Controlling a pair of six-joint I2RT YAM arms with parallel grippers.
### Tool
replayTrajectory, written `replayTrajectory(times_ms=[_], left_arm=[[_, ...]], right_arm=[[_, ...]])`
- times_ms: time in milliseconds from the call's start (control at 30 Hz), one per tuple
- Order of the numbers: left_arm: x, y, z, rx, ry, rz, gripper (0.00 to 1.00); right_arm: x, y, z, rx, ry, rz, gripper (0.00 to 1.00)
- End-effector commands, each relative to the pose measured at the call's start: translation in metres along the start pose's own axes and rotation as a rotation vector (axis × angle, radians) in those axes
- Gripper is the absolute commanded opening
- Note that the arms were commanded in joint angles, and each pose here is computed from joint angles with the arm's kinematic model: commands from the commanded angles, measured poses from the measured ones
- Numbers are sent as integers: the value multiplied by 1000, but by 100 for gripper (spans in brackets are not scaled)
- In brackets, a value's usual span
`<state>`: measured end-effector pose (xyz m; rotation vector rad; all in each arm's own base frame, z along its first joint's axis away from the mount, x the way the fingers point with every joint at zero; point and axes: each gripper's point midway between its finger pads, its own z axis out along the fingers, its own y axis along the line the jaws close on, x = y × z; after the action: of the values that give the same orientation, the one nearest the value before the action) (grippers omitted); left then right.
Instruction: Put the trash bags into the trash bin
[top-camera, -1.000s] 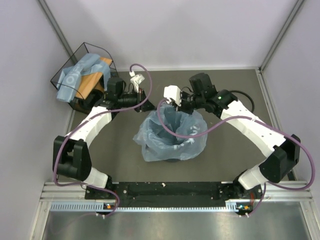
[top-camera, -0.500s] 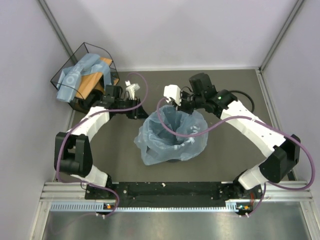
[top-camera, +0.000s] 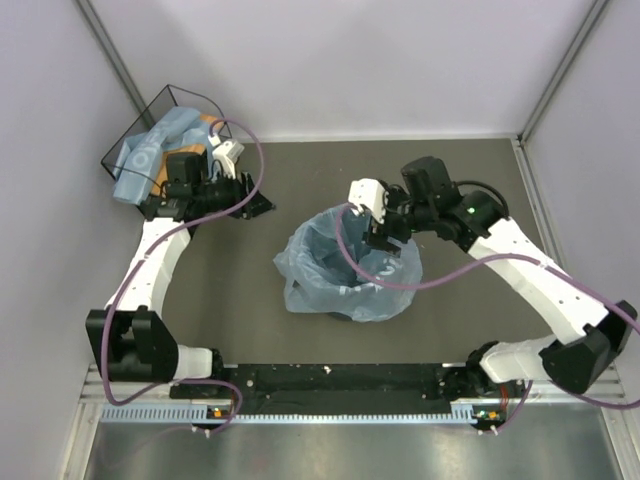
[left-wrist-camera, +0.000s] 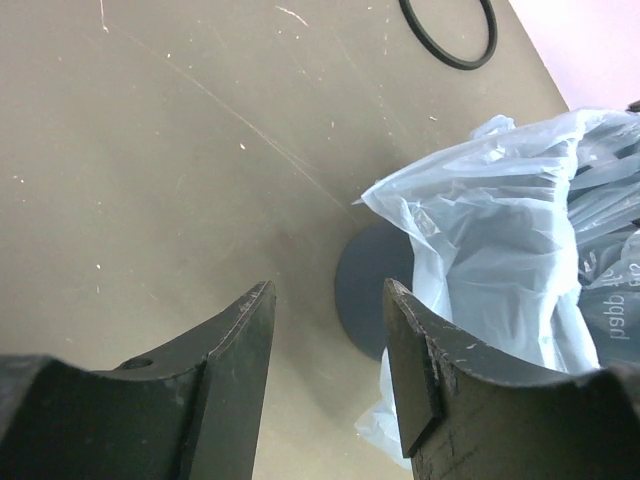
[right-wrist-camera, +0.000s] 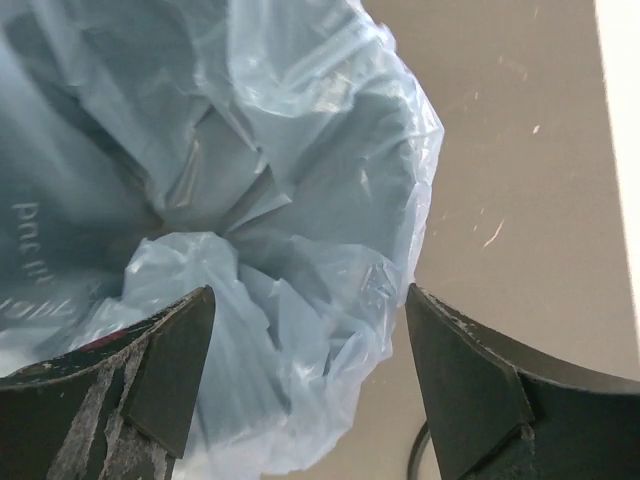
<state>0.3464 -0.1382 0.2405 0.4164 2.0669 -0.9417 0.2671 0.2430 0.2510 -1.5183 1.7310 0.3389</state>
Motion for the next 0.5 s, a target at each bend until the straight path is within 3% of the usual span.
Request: replayTrajectory(times_ms=[0,167,467], left_arm=[[-7,-15,-9,25,-27,30,53],[-2,-18,-10,33,-23,6,53],[7,-23,-18,19,-32,1,53]], right_arm=[[-34,8,-23,-65,-142,-191,78],[-91,-6,-12,-147,-292,-266,77],[-121,14,23,-330,-405,-395,68]])
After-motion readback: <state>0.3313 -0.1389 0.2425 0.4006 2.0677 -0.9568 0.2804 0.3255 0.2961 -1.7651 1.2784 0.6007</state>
